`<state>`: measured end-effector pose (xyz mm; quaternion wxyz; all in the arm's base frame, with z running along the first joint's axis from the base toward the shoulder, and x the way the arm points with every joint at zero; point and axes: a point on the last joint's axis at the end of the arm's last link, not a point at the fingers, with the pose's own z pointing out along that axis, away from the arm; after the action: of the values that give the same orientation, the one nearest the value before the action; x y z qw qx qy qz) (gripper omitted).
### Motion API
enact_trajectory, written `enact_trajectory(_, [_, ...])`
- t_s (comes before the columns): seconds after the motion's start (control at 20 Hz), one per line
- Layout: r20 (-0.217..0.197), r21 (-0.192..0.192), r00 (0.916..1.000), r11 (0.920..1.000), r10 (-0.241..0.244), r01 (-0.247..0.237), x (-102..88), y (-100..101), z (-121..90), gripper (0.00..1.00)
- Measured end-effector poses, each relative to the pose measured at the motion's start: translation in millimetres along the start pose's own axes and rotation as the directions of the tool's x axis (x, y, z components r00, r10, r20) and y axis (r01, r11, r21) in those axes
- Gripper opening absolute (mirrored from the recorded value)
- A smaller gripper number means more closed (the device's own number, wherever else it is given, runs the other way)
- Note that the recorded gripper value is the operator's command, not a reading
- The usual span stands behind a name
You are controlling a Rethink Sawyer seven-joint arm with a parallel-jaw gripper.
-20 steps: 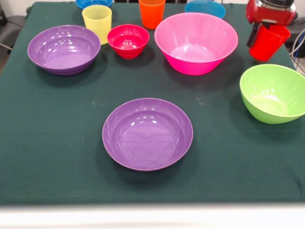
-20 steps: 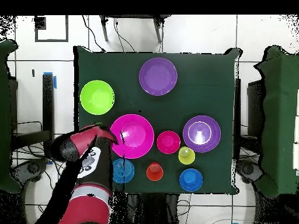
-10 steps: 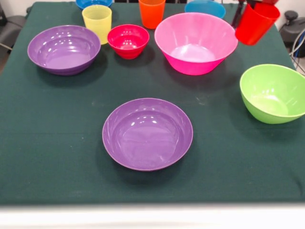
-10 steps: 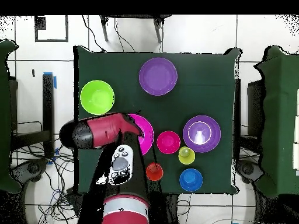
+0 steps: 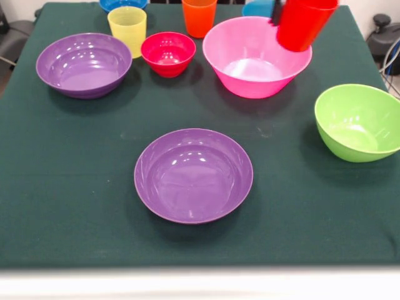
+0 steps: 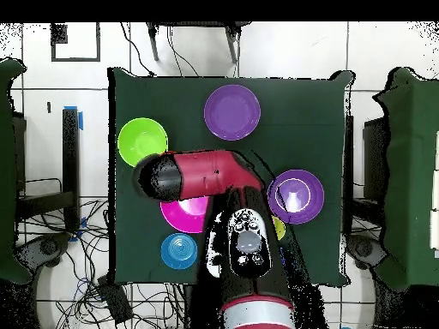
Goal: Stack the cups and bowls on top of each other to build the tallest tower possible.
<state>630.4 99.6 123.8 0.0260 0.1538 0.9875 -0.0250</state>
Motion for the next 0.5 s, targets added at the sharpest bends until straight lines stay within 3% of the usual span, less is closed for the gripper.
enact_trajectory(0.25, [0.020,0.014,0.9970,0.9971,-0.075,0.075,-28.5,-50.3,14.9,0.00])
enact_trajectory(0.35, [0.023,0.023,0.9910,0.9910,-0.132,0.132,-40.5,-75.1,29.0,0.00])
enact_trajectory(0.5, [0.019,0.026,0.9812,0.9811,-0.192,0.192,-50.7,-97.1,49.4,0.00])
